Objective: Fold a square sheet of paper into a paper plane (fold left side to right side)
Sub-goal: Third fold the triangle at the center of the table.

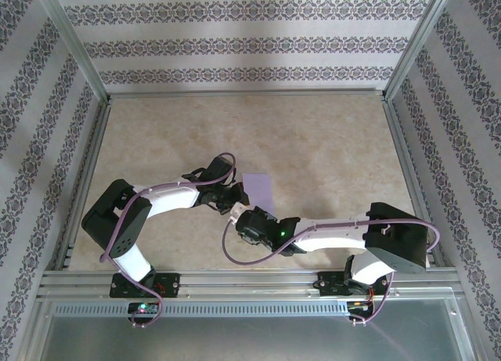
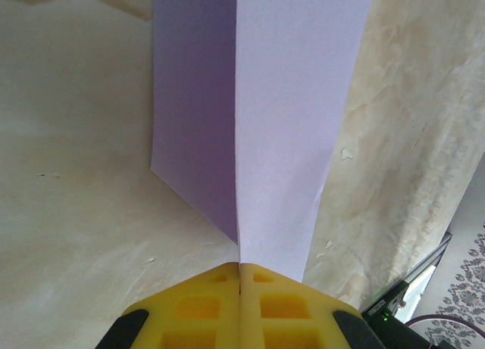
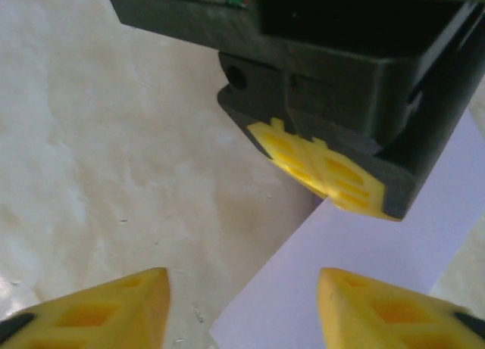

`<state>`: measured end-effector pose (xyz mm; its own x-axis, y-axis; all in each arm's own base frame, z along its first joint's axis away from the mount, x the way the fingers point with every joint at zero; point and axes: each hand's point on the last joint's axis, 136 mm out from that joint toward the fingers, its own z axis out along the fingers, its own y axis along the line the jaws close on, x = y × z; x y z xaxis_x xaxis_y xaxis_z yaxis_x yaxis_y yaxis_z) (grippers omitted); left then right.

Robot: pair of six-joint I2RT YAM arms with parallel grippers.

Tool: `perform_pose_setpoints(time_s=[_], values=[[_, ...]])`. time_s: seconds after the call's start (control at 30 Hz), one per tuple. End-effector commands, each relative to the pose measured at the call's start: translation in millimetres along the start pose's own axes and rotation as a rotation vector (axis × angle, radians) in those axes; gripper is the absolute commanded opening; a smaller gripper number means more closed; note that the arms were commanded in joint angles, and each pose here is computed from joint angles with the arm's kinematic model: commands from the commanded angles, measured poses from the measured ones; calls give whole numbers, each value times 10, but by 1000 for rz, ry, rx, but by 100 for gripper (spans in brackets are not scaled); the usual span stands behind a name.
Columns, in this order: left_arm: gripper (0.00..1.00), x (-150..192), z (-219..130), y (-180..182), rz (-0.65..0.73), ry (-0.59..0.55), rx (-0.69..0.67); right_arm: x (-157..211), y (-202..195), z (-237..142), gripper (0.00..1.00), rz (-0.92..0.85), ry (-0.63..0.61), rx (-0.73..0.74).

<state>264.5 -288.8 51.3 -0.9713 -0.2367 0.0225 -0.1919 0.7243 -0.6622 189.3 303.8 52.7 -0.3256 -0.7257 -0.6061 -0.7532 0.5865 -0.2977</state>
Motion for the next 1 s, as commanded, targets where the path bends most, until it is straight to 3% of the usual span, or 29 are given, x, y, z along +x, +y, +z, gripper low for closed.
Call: perform_pose_setpoints(time_s=[0.0, 0.2, 0.37, 0.57, 0.7, 0.83, 0.97], values=[[0, 44, 0, -68, 16, 10, 17, -116, -22, -10, 39, 13, -27, -13], [0, 31, -1, -96, 26, 8, 23, -66, 56, -32, 0, 75, -23, -124], [3, 27, -20, -121, 40, 11, 22, -23, 18, -77, 0, 159, -25, -188], [30, -30, -187, -199, 75, -18, 44, -14, -3, -155, 0, 276, -25, -298], [39, -119, -408, -269, 99, -57, 57, -4, -6, -180, 0, 353, -16, -366], [40, -219, -573, -295, 111, -87, 56, -20, -2, -196, 0, 411, -7, -426], [29, -298, -538, -299, 135, -79, 40, -80, 2, -213, 0, 464, -13, -473]])
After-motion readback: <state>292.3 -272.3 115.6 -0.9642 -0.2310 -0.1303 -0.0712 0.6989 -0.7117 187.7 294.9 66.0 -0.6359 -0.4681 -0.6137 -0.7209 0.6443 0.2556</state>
